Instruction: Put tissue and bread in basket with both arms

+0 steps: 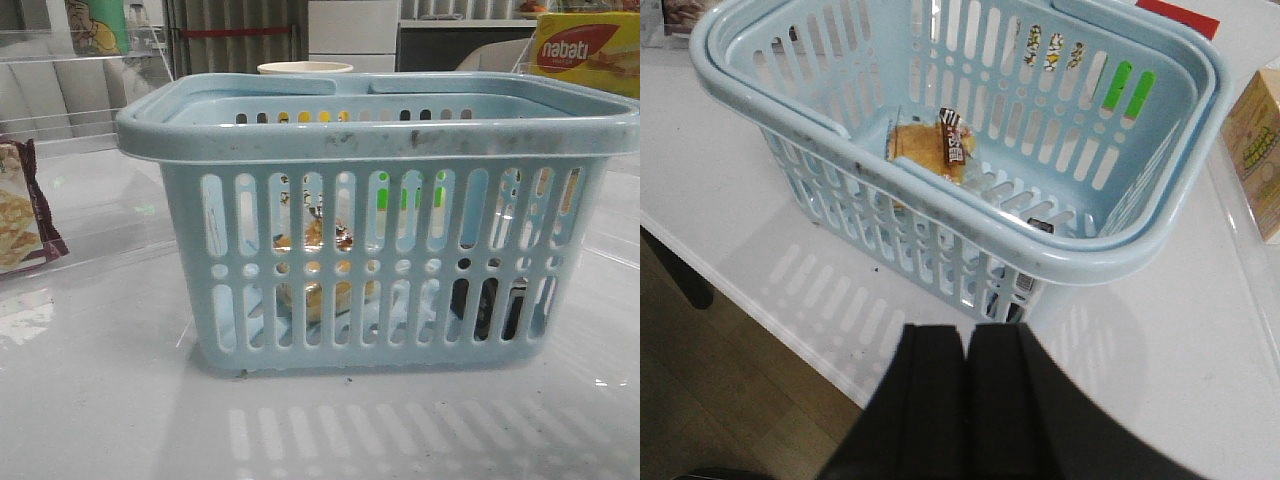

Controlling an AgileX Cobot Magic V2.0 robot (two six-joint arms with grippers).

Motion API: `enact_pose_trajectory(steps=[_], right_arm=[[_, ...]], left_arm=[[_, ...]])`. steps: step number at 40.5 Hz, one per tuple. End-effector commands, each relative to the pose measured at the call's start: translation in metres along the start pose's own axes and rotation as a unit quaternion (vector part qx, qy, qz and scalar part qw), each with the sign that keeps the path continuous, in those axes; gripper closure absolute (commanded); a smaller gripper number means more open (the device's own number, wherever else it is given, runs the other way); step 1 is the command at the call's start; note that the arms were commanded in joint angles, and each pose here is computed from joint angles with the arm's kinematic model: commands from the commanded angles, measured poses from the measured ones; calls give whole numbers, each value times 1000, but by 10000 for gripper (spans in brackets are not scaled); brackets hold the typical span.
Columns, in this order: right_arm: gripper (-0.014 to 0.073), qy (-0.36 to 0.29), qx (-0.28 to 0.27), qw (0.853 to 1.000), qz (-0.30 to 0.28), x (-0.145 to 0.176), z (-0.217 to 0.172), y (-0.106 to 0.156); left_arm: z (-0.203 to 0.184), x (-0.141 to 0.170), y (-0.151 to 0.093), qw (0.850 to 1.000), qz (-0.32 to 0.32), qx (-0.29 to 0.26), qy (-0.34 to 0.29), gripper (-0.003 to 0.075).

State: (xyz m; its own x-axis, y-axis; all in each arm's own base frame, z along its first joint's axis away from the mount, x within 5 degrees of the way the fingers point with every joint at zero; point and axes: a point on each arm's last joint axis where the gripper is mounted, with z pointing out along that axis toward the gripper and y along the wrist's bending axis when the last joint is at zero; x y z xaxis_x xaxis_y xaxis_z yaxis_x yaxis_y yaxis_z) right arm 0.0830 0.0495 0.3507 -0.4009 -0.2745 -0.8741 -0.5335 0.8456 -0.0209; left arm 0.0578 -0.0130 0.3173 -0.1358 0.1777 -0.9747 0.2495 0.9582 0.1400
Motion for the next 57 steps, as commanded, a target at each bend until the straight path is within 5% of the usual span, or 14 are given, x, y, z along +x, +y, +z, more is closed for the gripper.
enact_pose_trajectory(steps=[1, 11, 21, 57], right_arm=[[538, -47, 9, 999, -10, -13, -5, -1], [538, -47, 9, 999, -10, -13, -5, -1], [538, -47, 9, 999, -10, -13, -5, -1], [538, -47, 9, 999, -10, -13, -5, -1]], left_arm=[[-6, 0, 3, 997, -9, -34, -62, 629], [-2, 54, 1, 988, -12, -107, -110, 629], [10, 97, -3, 978, -37, -121, -165, 629], [10, 96, -5, 978, -43, -104, -177, 629]])
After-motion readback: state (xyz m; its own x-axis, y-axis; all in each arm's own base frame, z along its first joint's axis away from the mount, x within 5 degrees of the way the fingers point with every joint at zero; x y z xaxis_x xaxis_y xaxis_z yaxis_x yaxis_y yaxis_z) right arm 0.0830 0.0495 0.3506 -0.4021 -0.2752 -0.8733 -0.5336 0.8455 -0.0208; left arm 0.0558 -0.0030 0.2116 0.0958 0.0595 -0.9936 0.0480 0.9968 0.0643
